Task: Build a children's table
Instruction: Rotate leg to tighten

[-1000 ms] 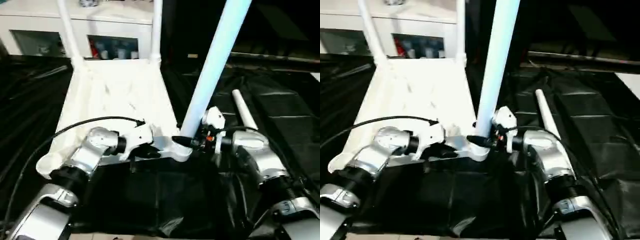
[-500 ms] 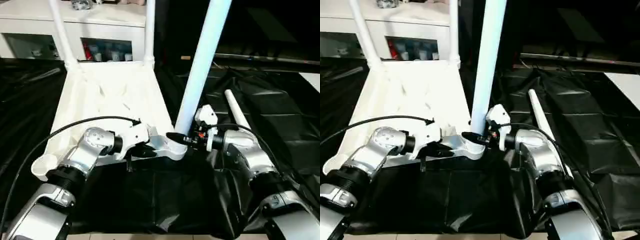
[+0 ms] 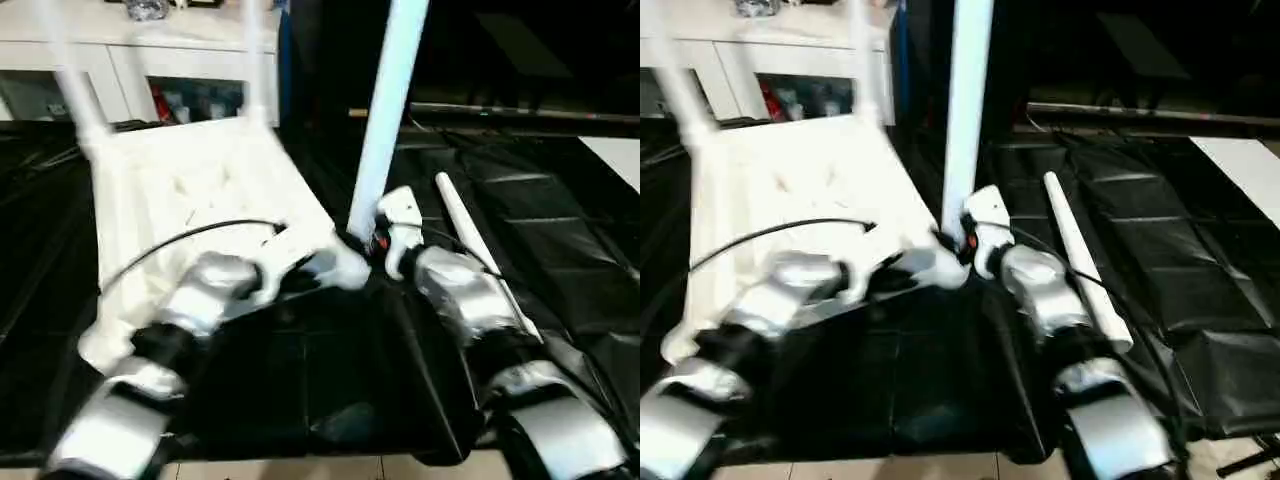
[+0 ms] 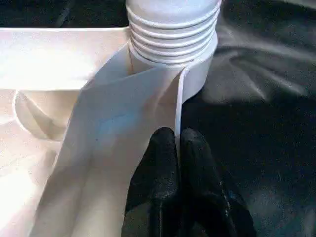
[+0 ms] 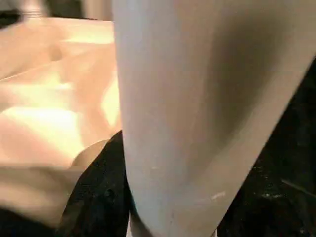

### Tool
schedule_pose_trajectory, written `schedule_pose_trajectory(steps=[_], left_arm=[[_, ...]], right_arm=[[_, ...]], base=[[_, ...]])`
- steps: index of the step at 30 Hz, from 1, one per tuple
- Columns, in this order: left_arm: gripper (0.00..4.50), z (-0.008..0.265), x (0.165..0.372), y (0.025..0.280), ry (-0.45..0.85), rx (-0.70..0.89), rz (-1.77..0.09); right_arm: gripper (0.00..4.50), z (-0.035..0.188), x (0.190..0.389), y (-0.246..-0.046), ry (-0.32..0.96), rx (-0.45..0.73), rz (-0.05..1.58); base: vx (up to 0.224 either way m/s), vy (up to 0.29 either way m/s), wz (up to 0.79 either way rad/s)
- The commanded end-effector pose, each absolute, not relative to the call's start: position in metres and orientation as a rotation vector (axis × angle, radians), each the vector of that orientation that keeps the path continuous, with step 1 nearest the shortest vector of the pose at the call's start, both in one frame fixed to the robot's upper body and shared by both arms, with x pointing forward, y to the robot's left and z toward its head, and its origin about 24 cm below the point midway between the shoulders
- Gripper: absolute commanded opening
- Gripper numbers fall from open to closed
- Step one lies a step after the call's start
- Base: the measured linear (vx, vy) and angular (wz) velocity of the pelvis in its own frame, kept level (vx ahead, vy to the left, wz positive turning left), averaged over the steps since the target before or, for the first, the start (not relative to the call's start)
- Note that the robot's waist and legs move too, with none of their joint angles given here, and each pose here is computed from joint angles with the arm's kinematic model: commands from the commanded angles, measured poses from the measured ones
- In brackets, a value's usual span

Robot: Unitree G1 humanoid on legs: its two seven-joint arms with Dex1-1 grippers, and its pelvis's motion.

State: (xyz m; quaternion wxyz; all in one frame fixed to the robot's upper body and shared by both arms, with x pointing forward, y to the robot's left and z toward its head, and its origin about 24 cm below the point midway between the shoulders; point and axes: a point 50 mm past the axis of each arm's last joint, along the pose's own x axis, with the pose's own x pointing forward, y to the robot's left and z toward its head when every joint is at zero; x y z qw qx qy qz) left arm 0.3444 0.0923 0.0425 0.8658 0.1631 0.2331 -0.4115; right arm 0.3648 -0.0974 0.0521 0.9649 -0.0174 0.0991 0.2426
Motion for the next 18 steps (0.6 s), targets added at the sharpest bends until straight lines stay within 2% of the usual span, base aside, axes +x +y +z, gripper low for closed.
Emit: schedule_pose_trajectory(steps=[1, 5, 8, 15, 18], left_arm=[[0.0, 0.053, 0.354, 0.096, 0.454, 0.301, -0.714], [0.0, 0.056, 0.348, 0.062, 0.442, 0.277, -0.733], [0.0, 0.06, 0.347, 0.05, 0.44, 0.254, -0.728], [0.0, 0.06, 0.348, 0.055, 0.439, 0.276, -0.702], [0.0, 0.061, 0.349, 0.056, 0.437, 0.288, -0.693]], right_arm=[[1.88, -0.008, 0.342, -0.129, 0.499, -0.068, 0.29], [1.88, -0.006, 0.347, -0.119, 0.51, -0.023, 0.197], [1.88, -0.004, 0.35, -0.115, 0.511, -0.009, 0.16], [1.88, 0.0, 0.353, -0.108, 0.493, 0.002, 0.175], [1.88, 0.009, 0.356, -0.1, 0.423, -0.005, 0.25]], base=[[0.0, 0.0, 0.0], [0.0, 0.0, 0.0], [0.0, 0.0, 0.0], [0.0, 0.0, 0.0], [0.0, 0.0, 0.0]])
